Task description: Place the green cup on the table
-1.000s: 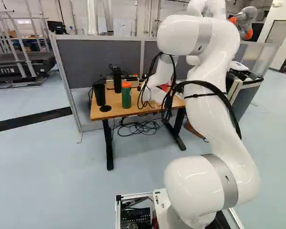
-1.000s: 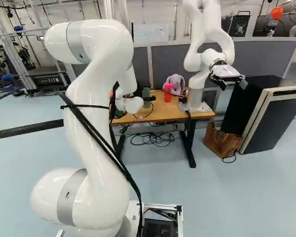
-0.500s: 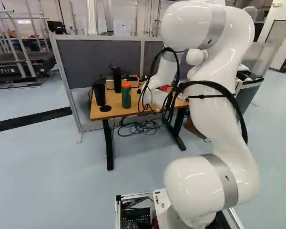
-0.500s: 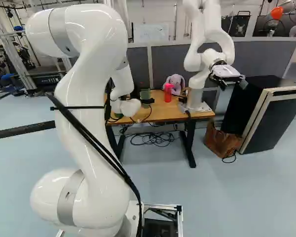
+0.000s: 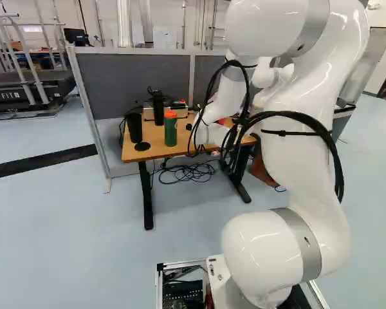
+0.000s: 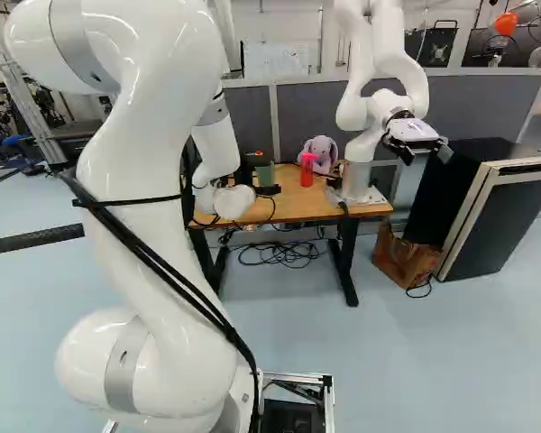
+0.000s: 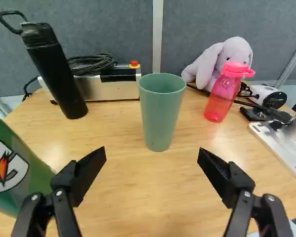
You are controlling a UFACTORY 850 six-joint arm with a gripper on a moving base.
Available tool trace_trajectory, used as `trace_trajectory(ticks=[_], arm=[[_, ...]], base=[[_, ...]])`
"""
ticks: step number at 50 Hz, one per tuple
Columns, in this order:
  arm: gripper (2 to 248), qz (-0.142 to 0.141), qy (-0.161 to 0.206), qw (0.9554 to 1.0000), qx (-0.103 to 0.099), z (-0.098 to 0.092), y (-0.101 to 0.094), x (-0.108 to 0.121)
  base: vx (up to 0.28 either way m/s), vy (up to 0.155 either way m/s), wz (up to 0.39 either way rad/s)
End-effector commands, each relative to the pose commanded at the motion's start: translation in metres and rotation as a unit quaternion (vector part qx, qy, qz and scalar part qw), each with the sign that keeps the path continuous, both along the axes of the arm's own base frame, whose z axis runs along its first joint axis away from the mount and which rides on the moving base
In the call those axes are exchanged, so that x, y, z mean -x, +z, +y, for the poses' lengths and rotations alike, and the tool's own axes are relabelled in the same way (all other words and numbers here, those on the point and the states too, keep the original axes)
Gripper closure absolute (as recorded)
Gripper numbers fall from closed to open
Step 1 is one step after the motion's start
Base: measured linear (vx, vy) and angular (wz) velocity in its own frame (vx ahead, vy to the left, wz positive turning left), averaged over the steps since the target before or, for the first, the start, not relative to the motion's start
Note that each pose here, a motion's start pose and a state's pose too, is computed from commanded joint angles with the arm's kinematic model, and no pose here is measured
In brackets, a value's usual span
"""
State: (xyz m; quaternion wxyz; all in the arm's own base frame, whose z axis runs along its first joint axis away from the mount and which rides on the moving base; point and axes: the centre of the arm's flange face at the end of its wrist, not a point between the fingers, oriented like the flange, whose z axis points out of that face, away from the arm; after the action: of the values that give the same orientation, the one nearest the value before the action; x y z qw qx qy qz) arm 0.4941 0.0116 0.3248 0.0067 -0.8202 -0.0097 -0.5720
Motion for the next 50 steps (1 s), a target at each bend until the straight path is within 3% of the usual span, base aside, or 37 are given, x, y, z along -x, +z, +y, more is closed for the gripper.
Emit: trace_trajectory(ticks=[50], arm=[[3, 0.002, -0.001, 1.0, 0.0, -0.002, 0.016, 0.042]], base=[[0.0, 0.0, 0.0]])
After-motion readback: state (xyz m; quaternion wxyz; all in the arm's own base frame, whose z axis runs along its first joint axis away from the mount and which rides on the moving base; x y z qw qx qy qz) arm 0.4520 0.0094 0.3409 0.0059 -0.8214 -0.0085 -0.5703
